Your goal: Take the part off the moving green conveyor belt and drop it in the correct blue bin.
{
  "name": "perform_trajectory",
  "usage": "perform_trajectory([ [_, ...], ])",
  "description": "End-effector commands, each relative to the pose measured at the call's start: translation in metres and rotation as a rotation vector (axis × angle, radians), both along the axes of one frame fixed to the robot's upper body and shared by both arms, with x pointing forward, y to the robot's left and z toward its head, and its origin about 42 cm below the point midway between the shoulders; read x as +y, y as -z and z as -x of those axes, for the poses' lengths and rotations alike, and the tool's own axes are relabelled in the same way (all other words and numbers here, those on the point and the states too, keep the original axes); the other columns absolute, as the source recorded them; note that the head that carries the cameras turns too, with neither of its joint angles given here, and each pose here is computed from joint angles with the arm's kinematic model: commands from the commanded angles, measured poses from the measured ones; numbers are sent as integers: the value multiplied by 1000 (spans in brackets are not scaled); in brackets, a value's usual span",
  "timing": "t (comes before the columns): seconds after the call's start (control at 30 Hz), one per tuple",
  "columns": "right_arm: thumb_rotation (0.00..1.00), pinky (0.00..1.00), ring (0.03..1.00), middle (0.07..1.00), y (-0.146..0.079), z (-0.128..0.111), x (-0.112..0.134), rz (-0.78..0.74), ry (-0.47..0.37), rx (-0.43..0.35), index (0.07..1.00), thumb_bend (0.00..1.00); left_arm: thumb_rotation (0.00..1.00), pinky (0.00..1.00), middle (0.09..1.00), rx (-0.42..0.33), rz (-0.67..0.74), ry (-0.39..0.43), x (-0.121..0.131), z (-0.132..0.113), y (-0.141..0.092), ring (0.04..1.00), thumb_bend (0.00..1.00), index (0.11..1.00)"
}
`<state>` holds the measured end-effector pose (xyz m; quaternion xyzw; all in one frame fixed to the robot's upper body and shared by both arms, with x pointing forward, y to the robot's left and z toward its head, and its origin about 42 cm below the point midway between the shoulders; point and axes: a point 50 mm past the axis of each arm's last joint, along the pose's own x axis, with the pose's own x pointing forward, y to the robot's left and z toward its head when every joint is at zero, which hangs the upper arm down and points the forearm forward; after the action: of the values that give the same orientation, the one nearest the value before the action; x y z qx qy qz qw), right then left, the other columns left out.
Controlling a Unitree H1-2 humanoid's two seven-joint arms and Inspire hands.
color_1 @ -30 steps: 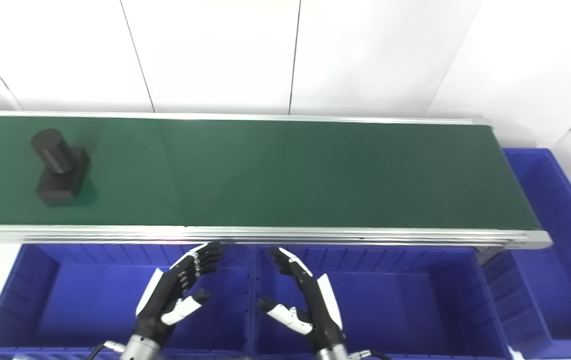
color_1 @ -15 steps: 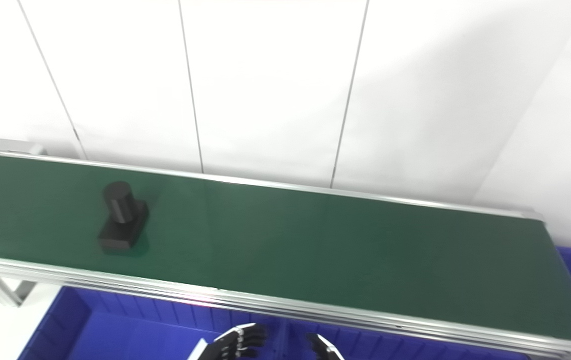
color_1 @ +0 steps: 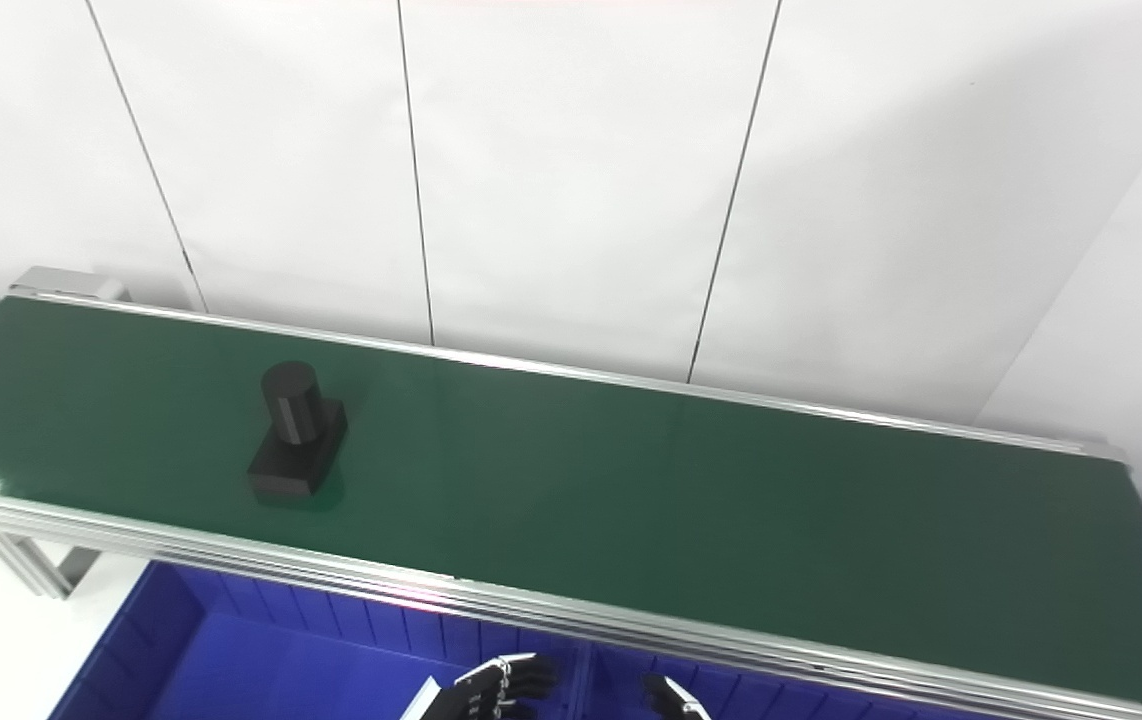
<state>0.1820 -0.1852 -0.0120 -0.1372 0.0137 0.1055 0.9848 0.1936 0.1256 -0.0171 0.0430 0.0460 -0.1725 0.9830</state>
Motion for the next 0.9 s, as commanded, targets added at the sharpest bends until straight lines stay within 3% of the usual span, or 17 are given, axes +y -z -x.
perform_trajectory([
  [0.0, 802, 772, 835, 851, -7, -7, 3, -33, -2, -47, 828, 778, 651, 724, 782, -63, 26, 0, -3, -9, -9, 782, 964, 766],
  [0.3, 805, 785, 833, 844, -15, -10, 1, -48, -17, -66, 825, 815, 654, 713, 777, -62, 17, 0, -5, -13, -8, 777, 976, 762],
  [0.43, 803, 774, 818, 830, -50, -11, 1, -151, -20, -159, 820, 856, 638, 704, 776, -60, 19, 4, -7, -15, -7, 770, 956, 760],
  [0.5, 803, 820, 838, 835, -69, -12, 1, -203, -24, -212, 828, 866, 640, 705, 777, -57, 20, 4, -8, -16, -7, 772, 961, 760],
  [0.67, 810, 770, 819, 834, -115, -22, -3, -230, -59, -376, 832, 881, 641, 687, 783, -59, 9, 10, -9, -18, -6, 768, 965, 760],
  [0.87, 796, 741, 808, 837, -145, -40, -2, -265, -81, -483, 830, 908, 642, 681, 779, -63, -7, 11, -9, -21, -5, 764, 968, 760],
])
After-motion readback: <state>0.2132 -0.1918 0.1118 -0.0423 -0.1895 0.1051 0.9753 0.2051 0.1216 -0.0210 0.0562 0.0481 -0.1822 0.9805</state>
